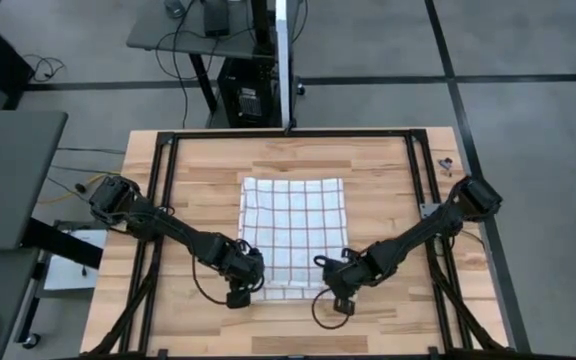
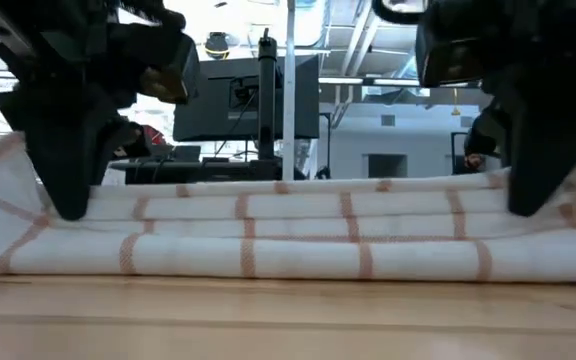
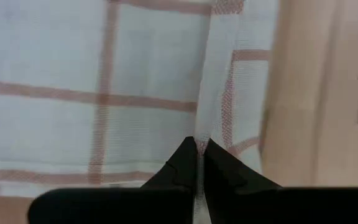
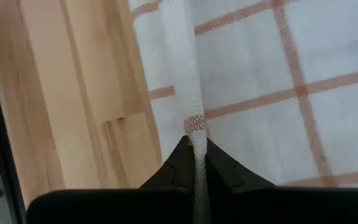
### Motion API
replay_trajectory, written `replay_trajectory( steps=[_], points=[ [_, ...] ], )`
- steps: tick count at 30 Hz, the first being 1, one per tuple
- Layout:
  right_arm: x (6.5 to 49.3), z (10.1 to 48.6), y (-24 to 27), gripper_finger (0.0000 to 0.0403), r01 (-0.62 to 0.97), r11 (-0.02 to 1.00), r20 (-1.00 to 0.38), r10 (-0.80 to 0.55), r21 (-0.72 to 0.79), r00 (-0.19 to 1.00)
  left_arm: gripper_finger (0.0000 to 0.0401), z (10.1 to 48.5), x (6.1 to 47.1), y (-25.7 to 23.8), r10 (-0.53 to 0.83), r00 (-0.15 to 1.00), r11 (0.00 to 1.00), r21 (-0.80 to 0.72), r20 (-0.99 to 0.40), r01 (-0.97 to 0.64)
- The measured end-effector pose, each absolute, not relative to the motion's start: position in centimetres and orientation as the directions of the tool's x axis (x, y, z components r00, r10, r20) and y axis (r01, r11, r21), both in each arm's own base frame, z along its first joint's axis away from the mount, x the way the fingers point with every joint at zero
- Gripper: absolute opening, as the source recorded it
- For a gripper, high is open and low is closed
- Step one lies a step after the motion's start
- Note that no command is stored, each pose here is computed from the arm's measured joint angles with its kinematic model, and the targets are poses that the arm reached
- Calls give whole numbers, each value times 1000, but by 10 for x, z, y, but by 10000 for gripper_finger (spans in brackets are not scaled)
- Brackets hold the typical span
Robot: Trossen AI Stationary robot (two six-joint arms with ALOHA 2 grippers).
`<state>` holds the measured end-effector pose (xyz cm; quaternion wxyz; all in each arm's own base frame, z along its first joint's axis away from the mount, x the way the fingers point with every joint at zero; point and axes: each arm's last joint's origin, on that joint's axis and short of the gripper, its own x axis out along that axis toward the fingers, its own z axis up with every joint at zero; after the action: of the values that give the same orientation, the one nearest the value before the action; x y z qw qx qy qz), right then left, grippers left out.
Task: Roll towel
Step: Roll the white towel
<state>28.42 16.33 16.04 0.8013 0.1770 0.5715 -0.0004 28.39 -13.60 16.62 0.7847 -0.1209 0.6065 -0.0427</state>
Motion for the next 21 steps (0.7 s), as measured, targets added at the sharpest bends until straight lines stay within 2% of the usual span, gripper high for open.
replay_trajectory(
  steps=[6, 11, 16, 21],
  points=[
    [281, 147, 151, 0, 245, 928, -926, 196, 282, 323, 0, 168, 288, -137, -220, 304, 964, -254, -927, -75],
    [284, 147, 144, 0, 256, 926, -928, 189, 277, 322, 0, 167, 287, -134, -167, 307, 974, -205, -937, -99],
    [290, 160, 133, 0, 283, 878, -906, 303, 386, 294, 0, 181, 287, -131, -213, 292, 958, -259, -932, -126],
    [290, 169, 113, 0, 328, 870, -917, 280, 368, 285, 0, 187, 289, -120, -159, 310, 962, -217, -937, -163]
  ],
)
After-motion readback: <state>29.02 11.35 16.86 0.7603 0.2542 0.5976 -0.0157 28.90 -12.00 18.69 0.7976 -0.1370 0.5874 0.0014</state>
